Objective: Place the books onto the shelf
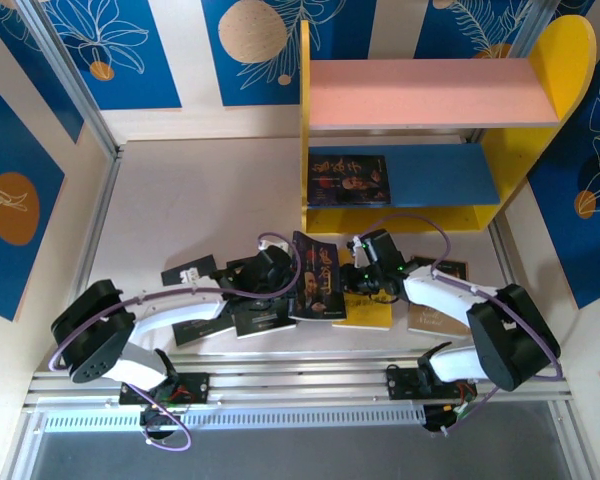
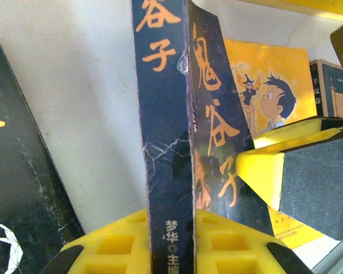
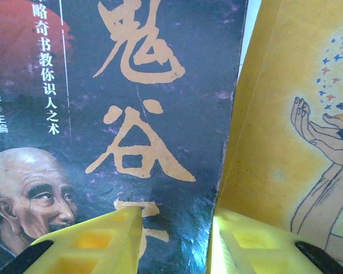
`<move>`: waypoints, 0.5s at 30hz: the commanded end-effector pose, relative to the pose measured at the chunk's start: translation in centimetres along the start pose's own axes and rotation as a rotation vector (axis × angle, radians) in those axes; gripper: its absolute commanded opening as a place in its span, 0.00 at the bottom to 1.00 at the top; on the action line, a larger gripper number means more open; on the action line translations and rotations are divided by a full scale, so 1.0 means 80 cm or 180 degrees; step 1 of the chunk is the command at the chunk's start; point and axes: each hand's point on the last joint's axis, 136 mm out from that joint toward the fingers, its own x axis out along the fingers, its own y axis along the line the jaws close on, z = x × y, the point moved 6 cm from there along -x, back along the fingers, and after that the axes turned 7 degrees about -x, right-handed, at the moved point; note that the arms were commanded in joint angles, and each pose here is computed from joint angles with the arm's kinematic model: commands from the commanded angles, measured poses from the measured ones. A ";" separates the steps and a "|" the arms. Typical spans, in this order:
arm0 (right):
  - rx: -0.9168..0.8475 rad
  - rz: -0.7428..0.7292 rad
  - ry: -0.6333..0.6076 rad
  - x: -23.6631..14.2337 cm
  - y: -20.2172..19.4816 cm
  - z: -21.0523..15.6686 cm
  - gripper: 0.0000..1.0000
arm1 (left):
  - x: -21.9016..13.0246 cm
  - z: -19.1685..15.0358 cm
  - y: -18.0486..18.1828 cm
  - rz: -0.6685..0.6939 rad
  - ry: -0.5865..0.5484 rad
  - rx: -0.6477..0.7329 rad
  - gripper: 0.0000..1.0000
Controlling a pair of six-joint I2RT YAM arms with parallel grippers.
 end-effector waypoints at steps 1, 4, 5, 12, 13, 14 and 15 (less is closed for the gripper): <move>-0.0110 0.0206 -0.0141 -0.021 0.020 0.016 0.36 | -0.027 0.018 -0.022 -0.0112 -0.0237 0.0158 0.00; -0.0105 0.0247 -0.0300 -0.039 0.030 0.026 0.38 | -0.056 0.032 -0.026 -0.0113 -0.0471 0.0175 0.00; -0.0095 0.0269 -0.0375 -0.046 0.033 0.029 0.38 | -0.067 0.037 -0.027 -0.0129 -0.0556 0.0166 0.00; 0.0153 0.0448 -0.0956 -0.091 0.057 0.050 0.38 | -0.164 0.071 -0.012 0.0073 -0.1310 0.0040 0.00; 0.0244 0.0524 -0.1041 -0.094 0.061 0.051 0.38 | -0.181 0.077 -0.008 0.0087 -0.1459 -0.0014 0.00; 0.0315 0.0636 -0.1141 -0.097 0.066 0.053 0.38 | -0.198 0.082 -0.006 0.0077 -0.1612 -0.0060 0.00; 0.0375 0.0728 -0.1213 -0.098 0.071 0.054 0.38 | -0.211 0.086 -0.004 0.0051 -0.1735 -0.0101 0.00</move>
